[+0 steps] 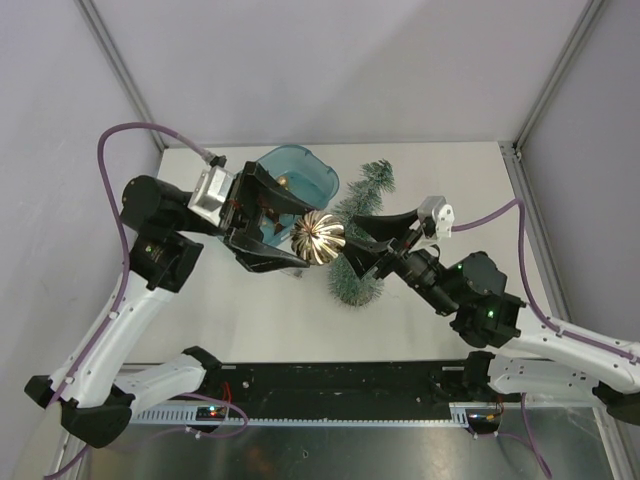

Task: Decorate the small christmas tree

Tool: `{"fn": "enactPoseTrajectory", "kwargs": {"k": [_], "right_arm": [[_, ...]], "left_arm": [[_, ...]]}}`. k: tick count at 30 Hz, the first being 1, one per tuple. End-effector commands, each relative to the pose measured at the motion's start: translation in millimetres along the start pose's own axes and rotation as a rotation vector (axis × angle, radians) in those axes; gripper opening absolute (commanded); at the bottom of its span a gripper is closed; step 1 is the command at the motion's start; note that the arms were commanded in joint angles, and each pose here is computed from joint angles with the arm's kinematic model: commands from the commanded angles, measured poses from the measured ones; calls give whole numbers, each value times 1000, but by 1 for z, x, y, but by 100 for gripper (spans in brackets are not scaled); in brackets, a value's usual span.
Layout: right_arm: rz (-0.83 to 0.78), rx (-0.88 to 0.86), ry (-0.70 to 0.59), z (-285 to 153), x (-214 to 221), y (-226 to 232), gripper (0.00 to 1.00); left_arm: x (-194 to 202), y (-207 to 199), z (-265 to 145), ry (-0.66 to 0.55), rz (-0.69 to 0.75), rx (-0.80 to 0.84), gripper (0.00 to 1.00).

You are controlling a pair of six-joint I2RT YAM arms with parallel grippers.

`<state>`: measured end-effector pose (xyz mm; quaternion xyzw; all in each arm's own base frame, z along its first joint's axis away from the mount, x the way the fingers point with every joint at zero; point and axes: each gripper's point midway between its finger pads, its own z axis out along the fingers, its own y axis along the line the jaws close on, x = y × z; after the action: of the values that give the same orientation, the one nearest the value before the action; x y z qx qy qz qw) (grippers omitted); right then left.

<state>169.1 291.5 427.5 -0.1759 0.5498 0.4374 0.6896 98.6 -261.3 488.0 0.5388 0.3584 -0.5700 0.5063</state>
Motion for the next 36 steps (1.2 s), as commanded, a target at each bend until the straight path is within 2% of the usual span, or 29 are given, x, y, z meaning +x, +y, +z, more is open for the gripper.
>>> {"fn": "enactPoseTrajectory", "kwargs": {"k": [1,10,19,24,36], "right_arm": [[-11,120,4,-4,2,-27,62],[2,91,0,-6,0,-24,63],[-5,32,115,-11,29,-15,68],[-4,22,149,-21,35,-14,69],[-58,172,100,-47,10,-54,71]], "left_arm": [[-22,-14,-1,-24,58,23,7],[-17,-7,-2,-24,66,-3,7],[-28,38,-6,-48,150,-169,4],[-25,54,-5,-34,148,-198,4],[4,69,-5,11,94,-193,5]]}}
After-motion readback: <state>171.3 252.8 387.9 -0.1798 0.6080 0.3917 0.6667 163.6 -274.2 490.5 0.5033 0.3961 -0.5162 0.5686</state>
